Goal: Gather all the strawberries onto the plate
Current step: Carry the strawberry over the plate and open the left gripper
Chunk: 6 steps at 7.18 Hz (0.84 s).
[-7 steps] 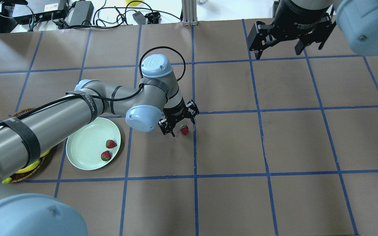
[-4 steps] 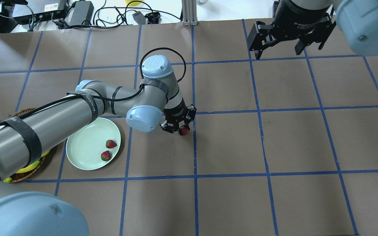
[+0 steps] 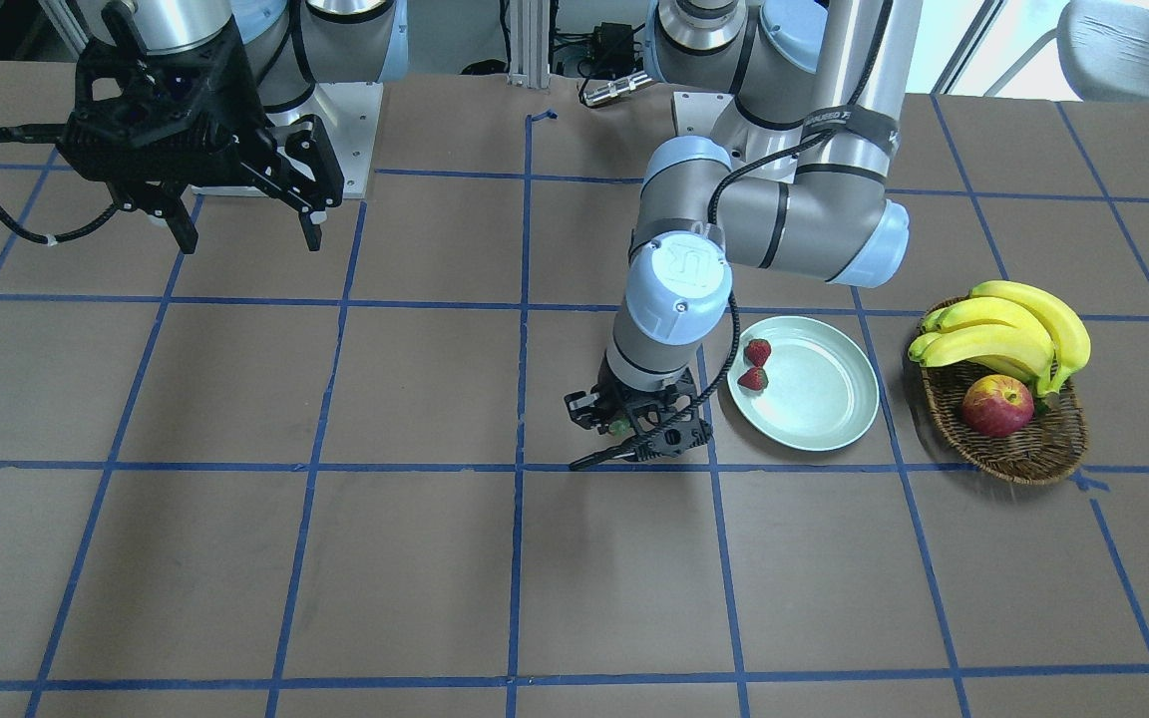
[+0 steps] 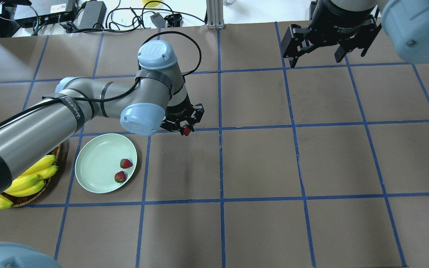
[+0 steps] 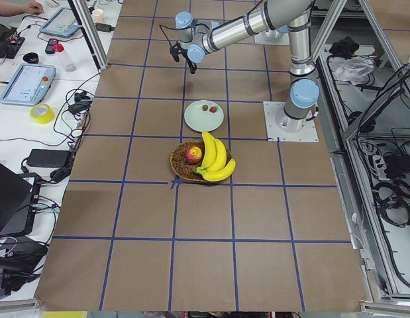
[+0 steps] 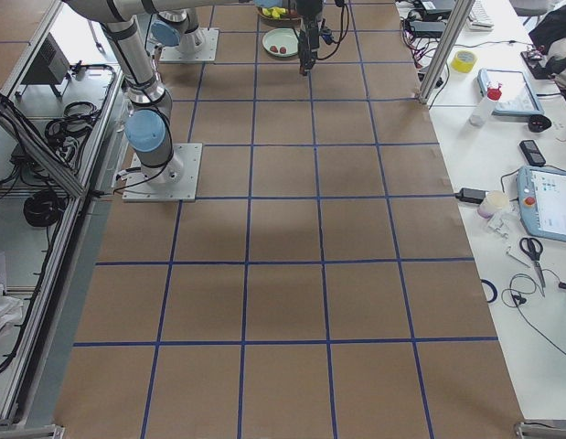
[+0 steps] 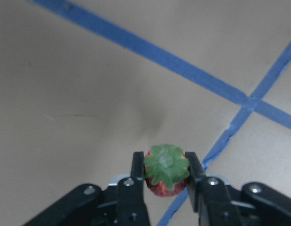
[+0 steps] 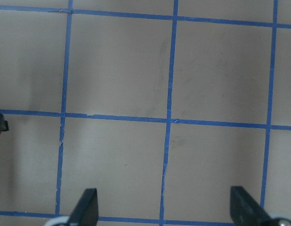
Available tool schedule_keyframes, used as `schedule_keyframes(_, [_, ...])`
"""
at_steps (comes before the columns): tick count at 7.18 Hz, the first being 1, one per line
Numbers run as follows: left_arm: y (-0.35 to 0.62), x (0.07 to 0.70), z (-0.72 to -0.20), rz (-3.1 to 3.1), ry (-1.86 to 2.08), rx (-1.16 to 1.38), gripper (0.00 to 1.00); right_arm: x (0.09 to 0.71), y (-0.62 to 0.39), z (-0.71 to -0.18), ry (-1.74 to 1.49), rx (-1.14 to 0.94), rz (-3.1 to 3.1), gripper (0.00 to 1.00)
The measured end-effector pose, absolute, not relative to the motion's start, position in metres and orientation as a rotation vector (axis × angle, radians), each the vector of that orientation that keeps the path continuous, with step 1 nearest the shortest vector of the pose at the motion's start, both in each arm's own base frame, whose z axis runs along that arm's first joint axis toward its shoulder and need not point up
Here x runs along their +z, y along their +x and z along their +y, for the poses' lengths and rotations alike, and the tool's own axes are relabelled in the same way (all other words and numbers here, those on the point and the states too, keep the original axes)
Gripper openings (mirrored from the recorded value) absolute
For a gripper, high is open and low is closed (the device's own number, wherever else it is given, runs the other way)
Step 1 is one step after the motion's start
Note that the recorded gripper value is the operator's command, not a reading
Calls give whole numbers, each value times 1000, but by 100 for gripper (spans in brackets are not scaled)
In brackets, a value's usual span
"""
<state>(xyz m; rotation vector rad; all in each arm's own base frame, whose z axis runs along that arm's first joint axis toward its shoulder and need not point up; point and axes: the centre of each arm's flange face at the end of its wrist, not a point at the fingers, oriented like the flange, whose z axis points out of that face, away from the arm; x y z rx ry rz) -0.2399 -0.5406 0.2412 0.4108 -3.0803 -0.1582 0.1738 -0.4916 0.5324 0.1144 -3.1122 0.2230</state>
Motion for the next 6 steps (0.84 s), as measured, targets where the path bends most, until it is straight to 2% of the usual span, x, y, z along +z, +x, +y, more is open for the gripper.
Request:
schedule_keyframes(4, [-81,261,-548,-3168,5,-383,0,532,174,-492,116,223,-3112,100])
schedule_keyframes(5, [-49,254,-544,-3152,-54,-427,9,532,174,-492,116,223,-3112,100])
schedule_keyframes(6, [-26,247,-540,-3131,-90,-459,90,532,174,-492,116,223,-3112,100])
